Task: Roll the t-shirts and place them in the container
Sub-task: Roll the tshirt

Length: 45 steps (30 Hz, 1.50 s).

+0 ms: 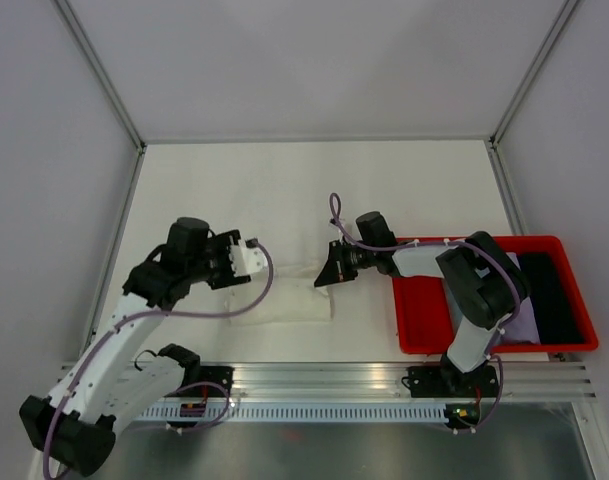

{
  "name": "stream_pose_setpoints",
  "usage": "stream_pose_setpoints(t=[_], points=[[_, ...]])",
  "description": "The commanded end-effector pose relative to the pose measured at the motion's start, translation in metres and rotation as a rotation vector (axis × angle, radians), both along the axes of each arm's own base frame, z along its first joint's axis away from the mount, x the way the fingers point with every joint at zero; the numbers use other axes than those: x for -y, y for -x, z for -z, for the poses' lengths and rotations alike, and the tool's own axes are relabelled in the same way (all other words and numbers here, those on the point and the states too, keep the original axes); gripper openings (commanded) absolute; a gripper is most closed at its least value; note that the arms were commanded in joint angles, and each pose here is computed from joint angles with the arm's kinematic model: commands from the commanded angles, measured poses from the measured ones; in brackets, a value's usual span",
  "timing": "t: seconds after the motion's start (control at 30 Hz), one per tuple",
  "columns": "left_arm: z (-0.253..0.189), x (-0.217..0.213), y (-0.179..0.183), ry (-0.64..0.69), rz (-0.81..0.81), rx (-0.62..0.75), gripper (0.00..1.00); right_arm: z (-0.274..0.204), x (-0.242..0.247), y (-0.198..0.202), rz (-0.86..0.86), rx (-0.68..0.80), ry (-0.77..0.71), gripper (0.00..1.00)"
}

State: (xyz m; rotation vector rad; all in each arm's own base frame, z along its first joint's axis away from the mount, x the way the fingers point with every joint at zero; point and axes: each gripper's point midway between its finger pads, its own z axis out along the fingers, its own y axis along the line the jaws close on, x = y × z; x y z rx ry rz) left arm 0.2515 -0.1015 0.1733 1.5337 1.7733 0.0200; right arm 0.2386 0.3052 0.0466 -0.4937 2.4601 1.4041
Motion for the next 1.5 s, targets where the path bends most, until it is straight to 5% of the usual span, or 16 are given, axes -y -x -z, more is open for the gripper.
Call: stream_pose_setpoints(t=[0.0, 0.27, 0.63, 0.8, 0.9, 0.93, 1.1, 1.2, 1.33, 1.47], points=[[0.062, -0.005, 0.044, -0.158, 0.097, -0.043, 0.72, -0.002, -0.006, -0.009, 0.064, -0.050, -0.037, 0.00], [0.107, 0.001, 0.077, -0.235, 0.136, -0.118, 0.92, 0.017, -0.003, -0.006, 0.081, -0.105, 0.004, 0.00], [0.142, 0.003, 0.092, -0.244, 0.111, -0.210, 0.88, 0.020, -0.004, -0.011, 0.075, -0.125, 0.036, 0.00], [0.167, -0.016, 0.086, -0.340, 0.060, -0.195, 0.78, 0.019, -0.002, -0.009, 0.059, -0.123, 0.040, 0.11], [0.168, -0.015, 0.087, -0.319, 0.063, -0.191, 0.53, 0.011, 0.001, -0.010, 0.047, -0.071, 0.045, 0.28], [0.168, -0.013, 0.089, -0.304, 0.073, -0.194, 0.49, 0.002, 0.002, -0.013, 0.049, -0.041, 0.034, 0.36], [0.161, -0.007, 0.091, -0.266, 0.091, -0.181, 0.28, -0.039, 0.010, -0.034, 0.009, 0.231, 0.042, 0.43], [0.157, -0.006, 0.088, -0.260, 0.086, -0.188, 0.05, -0.083, 0.021, -0.047, 0.005, 0.490, 0.060, 0.51], [0.143, 0.000, 0.087, -0.195, 0.097, -0.217, 0.02, -0.113, 0.033, -0.042, -0.048, 0.734, 0.061, 0.54], [0.128, 0.006, 0.094, -0.121, 0.156, -0.294, 0.06, -0.096, 0.037, 0.005, -0.376, 1.139, 0.177, 0.57]])
